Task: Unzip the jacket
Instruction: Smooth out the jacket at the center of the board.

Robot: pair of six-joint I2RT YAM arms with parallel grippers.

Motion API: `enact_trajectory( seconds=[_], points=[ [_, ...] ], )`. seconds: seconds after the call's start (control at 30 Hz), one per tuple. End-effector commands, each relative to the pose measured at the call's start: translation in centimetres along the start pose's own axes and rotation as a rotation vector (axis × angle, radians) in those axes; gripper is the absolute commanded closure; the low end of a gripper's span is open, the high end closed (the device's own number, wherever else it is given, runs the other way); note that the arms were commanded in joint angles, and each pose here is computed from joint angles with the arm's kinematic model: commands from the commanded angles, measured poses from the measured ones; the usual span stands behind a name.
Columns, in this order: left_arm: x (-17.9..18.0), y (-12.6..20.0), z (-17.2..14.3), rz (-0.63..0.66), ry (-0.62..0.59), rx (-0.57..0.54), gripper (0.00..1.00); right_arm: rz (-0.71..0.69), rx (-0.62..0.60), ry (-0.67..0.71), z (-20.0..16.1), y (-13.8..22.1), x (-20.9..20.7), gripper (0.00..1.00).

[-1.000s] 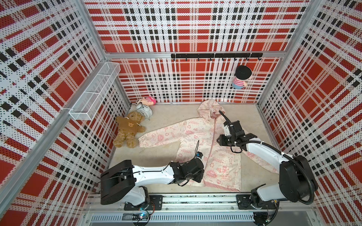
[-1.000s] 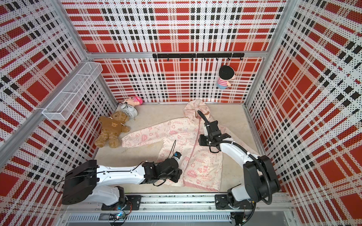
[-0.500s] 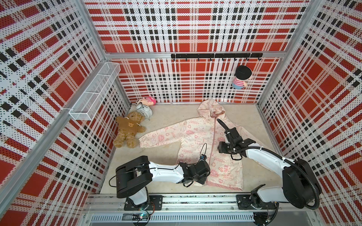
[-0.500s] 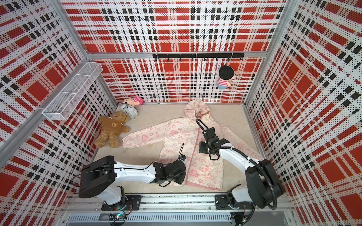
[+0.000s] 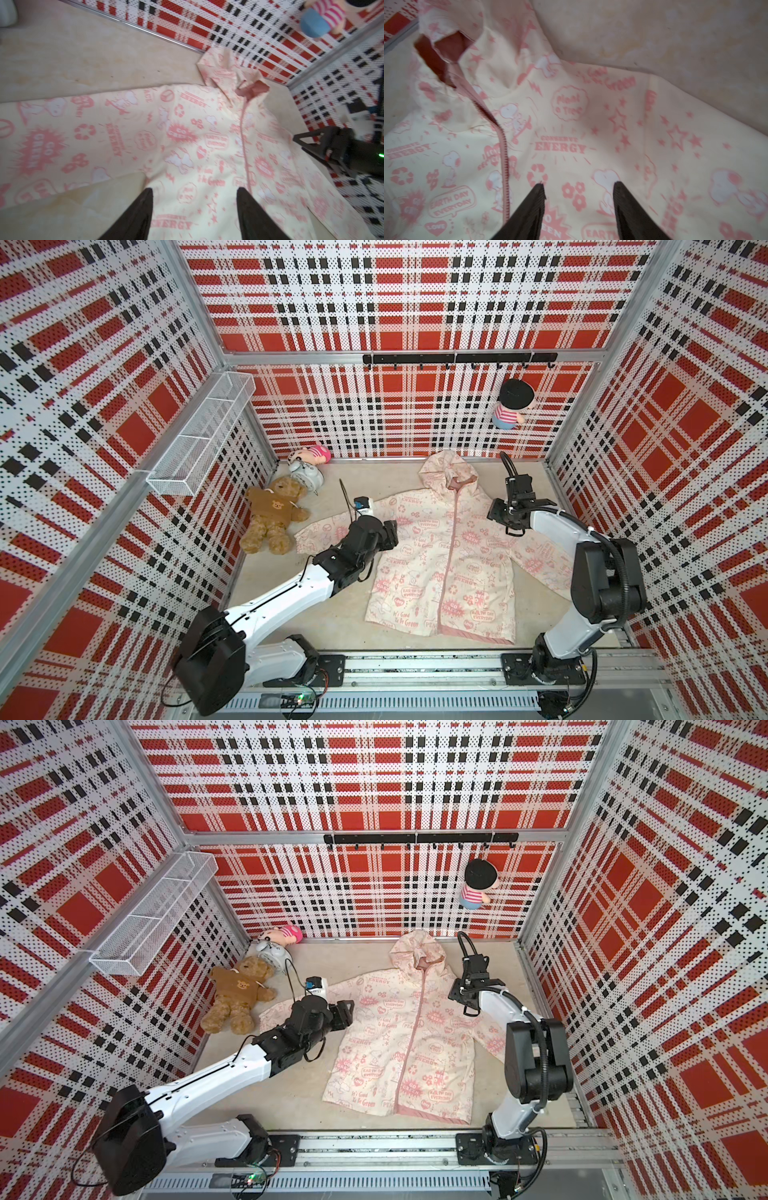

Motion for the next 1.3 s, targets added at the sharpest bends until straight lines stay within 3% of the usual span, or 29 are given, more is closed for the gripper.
enact_trajectory(
  seconds=[0.0, 0.13, 0.27, 0.5, 0.67, 0.73, 1.03, 1.13, 1.27],
  points=[
    [-0.3, -3.0, 3.2, -0.006, -0.089, -0.043, 0.32, 0.121, 0.012, 0.072, 1.4, -1.3, 4.0, 0.4],
    [0.9, -10.4, 4.2, 0.022, -0.078, 0.07, 0.38, 0.138, 0.045, 0.117, 1.2, -3.6, 7.2, 0.38],
    [3.5, -16.9, 1.9, 0.047, 0.031, 0.198, 0.6, 0.137, 0.143, 0.169, -1.4, -6.4, 8.8, 0.45],
    [8.6, -20.0, -3.3, 0.177, 0.109, 0.288, 0.82, 0.123, 0.262, 0.208, -6.0, -9.6, 8.8, 0.54],
    [14.5, -17.7, -6.3, 0.339, 0.212, 0.32, 0.95, 0.097, 0.321, 0.237, -8.1, -10.5, 8.7, 0.54],
    [16.4, -15.9, -6.7, 0.295, 0.294, 0.287, 1.0, 0.103, 0.34, 0.243, -8.9, -10.6, 8.7, 0.54],
    [15.9, -9.9, -7.0, 0.442, 0.295, 0.237, 1.0, 0.058, 0.402, 0.311, -12.3, -8.7, 7.2, 0.55],
    [15.5, -7.1, -6.2, 0.488, 0.257, 0.193, 1.0, 0.044, 0.357, 0.338, -11.1, -6.8, 7.2, 0.52],
    [13.7, -3.2, -2.5, 0.526, 0.2, 0.047, 1.0, 0.116, 0.261, 0.355, -6.8, -3.9, 9.6, 0.43]
  ],
)
Point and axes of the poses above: each gripper's point midway between its finger pads, its own y axis back along the fingers, its own x axis along the line the jaws close on, z = x × y, the point moved 7 cm from there along y, back along the fingers, and after that the axes turned 11 degrees about -y, right-handed, at the moved point
